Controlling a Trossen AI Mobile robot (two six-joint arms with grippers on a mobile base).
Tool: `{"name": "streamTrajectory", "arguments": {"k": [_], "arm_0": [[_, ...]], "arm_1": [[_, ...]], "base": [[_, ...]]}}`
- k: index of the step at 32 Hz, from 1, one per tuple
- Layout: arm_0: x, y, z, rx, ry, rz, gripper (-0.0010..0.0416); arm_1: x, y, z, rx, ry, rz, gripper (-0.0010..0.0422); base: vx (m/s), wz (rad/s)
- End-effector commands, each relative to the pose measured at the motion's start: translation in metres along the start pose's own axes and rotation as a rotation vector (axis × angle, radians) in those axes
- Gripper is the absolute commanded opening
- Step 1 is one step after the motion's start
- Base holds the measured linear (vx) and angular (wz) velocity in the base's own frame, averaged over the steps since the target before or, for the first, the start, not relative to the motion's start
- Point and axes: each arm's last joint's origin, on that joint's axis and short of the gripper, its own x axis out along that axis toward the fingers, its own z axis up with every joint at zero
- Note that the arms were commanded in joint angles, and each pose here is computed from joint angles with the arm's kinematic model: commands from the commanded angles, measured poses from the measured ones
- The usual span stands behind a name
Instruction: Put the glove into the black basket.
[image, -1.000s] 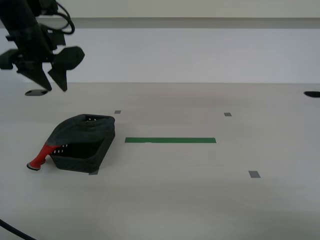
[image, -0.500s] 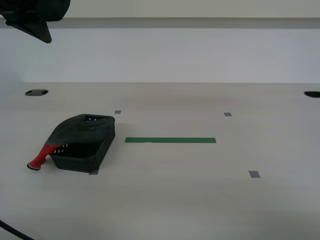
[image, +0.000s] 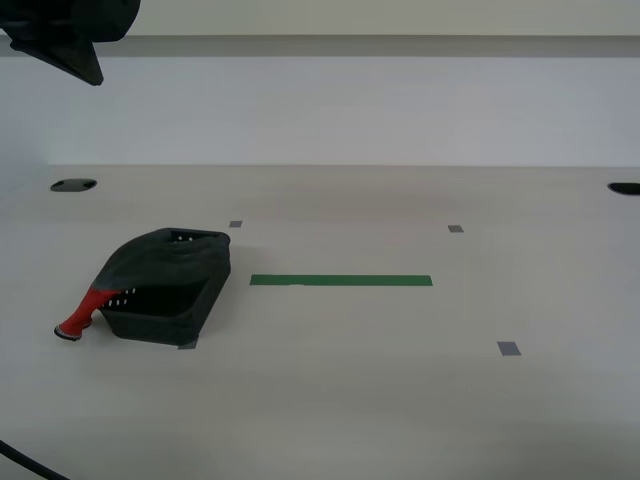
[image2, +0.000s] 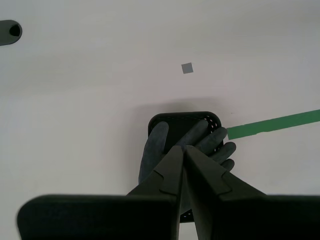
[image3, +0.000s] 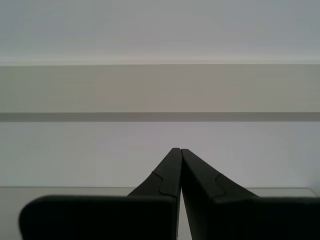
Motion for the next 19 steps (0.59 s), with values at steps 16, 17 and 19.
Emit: {"name": "streamTrajectory", "arguments": {"k": [16,17,19], "arm_0": [[0.0001,0.0001,0.0003,0.0,0.0,-0.001,0.0001],[0.0001,0.0001,0.0003,0.0,0.0,-0.001,0.0001],[0.0001,0.0001,0.0003,0.0,-0.001,-0.001,0.0001]], "arm_1": [[-0.0002,0.0,0.0006,-0.001,-0.005,-0.002,0.0004],[-0.0002,0.0,0.0006,-0.001,-0.005,-0.002,0.0004],[-0.0002,-0.0002,0.0006,-0.001,-0.006,-0.002,0.0004]], "base": [[0.0,0.0],[0.0,0.0],[0.0,0.0]]}}
